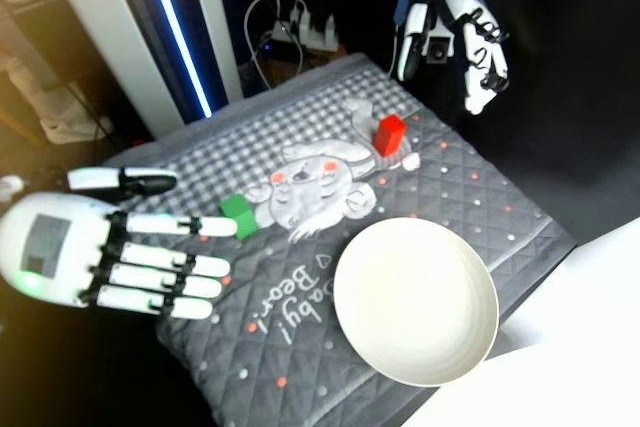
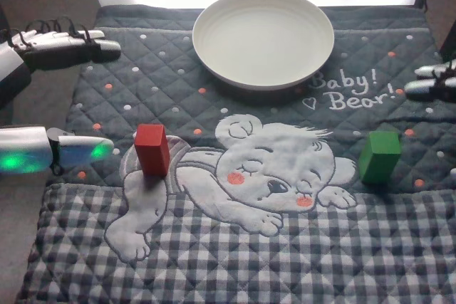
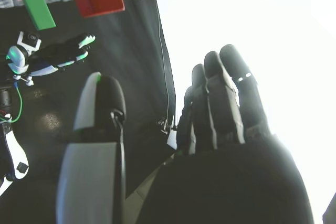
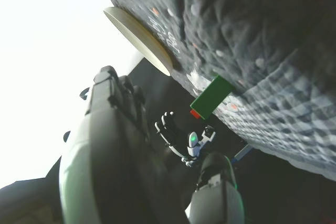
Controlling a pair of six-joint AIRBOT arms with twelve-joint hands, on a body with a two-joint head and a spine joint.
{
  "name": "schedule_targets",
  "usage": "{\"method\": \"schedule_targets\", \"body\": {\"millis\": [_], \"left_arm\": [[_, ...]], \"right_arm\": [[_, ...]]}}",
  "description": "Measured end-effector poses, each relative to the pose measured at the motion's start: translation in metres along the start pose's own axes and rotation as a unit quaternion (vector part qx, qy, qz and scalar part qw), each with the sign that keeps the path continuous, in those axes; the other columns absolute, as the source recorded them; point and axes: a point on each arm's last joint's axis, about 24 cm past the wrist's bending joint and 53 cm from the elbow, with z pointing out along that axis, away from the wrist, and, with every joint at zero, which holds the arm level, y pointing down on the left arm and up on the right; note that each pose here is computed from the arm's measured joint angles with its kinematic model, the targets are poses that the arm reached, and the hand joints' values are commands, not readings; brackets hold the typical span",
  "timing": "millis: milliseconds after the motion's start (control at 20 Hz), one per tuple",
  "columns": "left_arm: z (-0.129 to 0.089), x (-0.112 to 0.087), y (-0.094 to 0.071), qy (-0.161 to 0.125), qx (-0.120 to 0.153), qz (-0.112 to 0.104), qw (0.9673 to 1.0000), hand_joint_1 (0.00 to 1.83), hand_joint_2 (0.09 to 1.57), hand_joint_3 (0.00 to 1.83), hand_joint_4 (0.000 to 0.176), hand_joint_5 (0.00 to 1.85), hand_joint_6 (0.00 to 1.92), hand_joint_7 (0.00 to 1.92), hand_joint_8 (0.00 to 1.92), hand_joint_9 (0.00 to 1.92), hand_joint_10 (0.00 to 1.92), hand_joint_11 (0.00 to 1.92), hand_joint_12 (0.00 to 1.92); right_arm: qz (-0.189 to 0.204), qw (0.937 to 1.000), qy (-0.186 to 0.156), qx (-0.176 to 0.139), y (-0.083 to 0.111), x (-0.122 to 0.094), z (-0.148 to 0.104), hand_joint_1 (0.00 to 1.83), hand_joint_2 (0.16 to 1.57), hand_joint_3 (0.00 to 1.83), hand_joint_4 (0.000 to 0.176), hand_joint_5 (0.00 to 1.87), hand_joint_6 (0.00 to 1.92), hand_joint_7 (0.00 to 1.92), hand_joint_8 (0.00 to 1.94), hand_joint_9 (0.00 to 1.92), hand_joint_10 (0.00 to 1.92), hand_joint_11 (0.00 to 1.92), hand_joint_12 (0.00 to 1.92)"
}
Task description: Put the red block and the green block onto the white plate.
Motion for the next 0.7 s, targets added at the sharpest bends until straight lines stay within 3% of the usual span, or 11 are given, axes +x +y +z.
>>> {"method": "schedule_targets", "body": {"millis": [50,200,250,300,350,400,450,550,600,650,700], "left_arm": [[0.0,0.0,0.001,0.001,-0.001,0.0,1.0,0.79,0.98,0.0,0.0,0.48,0.0,0.3,0.0,0.25,0.04,0.0,0.9],[0.013,0.006,-0.003,0.002,0.01,-0.004,0.9999,0.83,0.99,0.0,0.0,0.45,0.0,0.29,0.0,0.25,0.02,0.0,0.91],[0.022,0.011,-0.008,0.006,0.021,-0.005,0.9997,0.84,0.98,0.0,0.035,0.45,0.0,0.27,0.0,0.22,0.01,0.0,0.83],[0.027,0.017,-0.012,0.016,0.029,-0.002,0.9994,0.83,0.97,0.0,0.058,0.43,0.0,0.25,0.01,0.18,0.01,0.0,0.68],[0.03,0.022,-0.018,0.024,0.037,0.001,0.999,0.85,0.96,0.0,0.059,0.43,0.0,0.24,0.0,0.18,0.01,0.0,0.61],[0.032,0.026,-0.021,0.031,0.043,0.003,0.9986,0.83,0.96,0.0,0.048,0.43,0.0,0.23,0.0,0.15,0.02,0.0,0.48],[0.034,0.029,-0.023,0.038,0.046,0.009,0.9982,0.82,0.95,0.0,0.05,0.42,0.0,0.24,0.0,0.16,0.01,0.0,0.47],[0.036,0.028,-0.023,0.039,0.045,0.01,0.9982,0.83,0.94,0.0,0.03,0.42,0.0,0.25,0.0,0.19,0.01,0.0,0.59],[0.036,0.028,-0.023,0.04,0.044,0.009,0.9982,0.82,0.93,0.0,0.019,0.42,0.0,0.27,0.0,0.24,0.02,0.0,0.79],[0.037,0.028,-0.025,0.04,0.047,0.004,0.9981,0.83,0.92,0.0,0.018,0.42,0.0,0.28,0.0,0.25,0.01,0.0,0.86],[0.036,0.031,-0.027,0.045,0.052,0.004,0.9977,0.89,0.9,0.0,0.0,0.44,0.01,0.28,0.0,0.26,0.01,0.0,0.87]], "right_arm": [[0.001,1.0,0.0,0.002,-0.001,0.0,0.0,0.95,1.07,0.0,0.014,0.44,0.0,0.28,0.0,0.3,0.01,0.0,1.01],[-0.003,1.0,0.001,0.0,-0.004,0.0,0.001,1.02,1.02,0.0,0.085,0.41,0.0,0.31,0.0,0.25,0.0,0.0,0.75],[0.0,1.0,0.001,0.001,-0.005,0.002,0.002,1.01,1.01,0.0,0.105,0.38,0.0,0.29,0.0,0.21,0.0,0.0,0.64],[-0.003,0.9999,0.009,-0.003,-0.003,0.006,0.002,0.91,1.0,0.0,0.13,0.33,0.0,0.26,0.0,0.19,0.0,0.0,0.59],[-0.005,0.9999,0.015,-0.006,-0.002,0.009,0.002,0.87,0.98,0.0,0.132,0.29,0.0,0.25,0.0,0.2,0.0,0.0,0.61],[-0.005,0.9999,0.016,-0.006,-0.002,0.01,0.002,0.89,0.97,0.0,0.127,0.28,0.0,0.25,0.0,0.2,0.0,0.0,0.58],[-0.004,0.9999,0.013,-0.009,0.0,0.008,0.003,0.88,0.96,0.0,0.129,0.26,0.0,0.23,0.0,0.16,0.0,0.0,0.48],[-0.005,0.9994,0.011,-0.032,0.014,0.005,0.012,0.86,0.95,0.0,0.129,0.22,0.0,0.16,0.0,0.11,0.0,0.0,0.38],[-0.01,0.9984,0.011,-0.054,0.027,0.004,0.021,0.84,0.94,0.0,0.142,0.21,0.0,0.13,0.0,0.08,0.0,0.0,0.34],[-0.013,0.9965,0.01,-0.082,0.044,0.004,0.031,0.83,0.97,0.0,0.137,0.24,0.0,0.19,0.01,0.08,0.0,0.0,0.32],[-0.013,0.9941,0.012,-0.107,0.057,0.008,0.036,0.85,0.96,0.0,0.128,0.23,0.0,0.2,0.01,0.07,0.0,0.0,0.31]]}}
